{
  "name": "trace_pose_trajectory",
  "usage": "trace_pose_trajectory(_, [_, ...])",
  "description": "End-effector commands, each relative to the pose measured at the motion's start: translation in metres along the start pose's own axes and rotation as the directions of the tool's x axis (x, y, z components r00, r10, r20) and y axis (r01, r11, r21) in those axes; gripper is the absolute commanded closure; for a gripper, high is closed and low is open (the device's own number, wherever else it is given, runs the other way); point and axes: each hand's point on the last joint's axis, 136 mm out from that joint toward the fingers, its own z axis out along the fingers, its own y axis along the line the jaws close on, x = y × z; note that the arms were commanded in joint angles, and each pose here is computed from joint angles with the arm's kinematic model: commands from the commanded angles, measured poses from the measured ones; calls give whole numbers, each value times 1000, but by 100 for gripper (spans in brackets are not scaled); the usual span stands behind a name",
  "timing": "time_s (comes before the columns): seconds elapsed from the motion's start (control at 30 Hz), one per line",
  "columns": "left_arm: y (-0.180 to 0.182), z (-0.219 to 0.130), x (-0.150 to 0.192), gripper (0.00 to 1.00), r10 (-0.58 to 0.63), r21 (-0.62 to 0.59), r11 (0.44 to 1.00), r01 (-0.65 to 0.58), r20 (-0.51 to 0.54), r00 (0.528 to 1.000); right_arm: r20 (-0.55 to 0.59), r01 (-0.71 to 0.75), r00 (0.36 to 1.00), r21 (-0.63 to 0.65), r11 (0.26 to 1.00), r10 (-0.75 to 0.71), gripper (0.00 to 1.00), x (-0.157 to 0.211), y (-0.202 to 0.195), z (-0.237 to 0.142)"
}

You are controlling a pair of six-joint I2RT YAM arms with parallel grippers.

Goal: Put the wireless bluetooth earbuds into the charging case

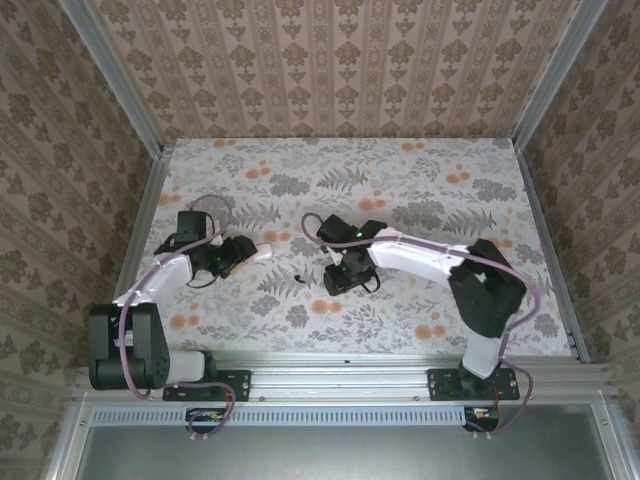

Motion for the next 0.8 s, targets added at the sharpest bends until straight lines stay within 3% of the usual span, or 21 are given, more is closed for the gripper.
trace_pose_trajectory(0.0, [-49,-5,16,41,174,204,966,-159,-55,983,279,239,932,8,971,-231,58,-48,14,-43])
trace_pose_trajectory(0.13, [-95,-12,24,42,264,387,894,-228,-42,964,421,405,818,61,912,-392,57,-63,26,-74])
trace_pose_trajectory(0.3, [-132,-22,41,42,386,467,824,-320,-50,921,492,560,690,104,822,-532,58,-65,44,-86])
trace_pose_trajectory(0.47, [-157,-32,51,42,422,542,770,-336,-39,906,539,640,588,146,754,-603,59,-66,62,-93])
trace_pose_trajectory(0.77, [-169,-32,72,46,490,562,743,-363,-89,867,579,655,541,166,738,-610,60,-71,73,-102])
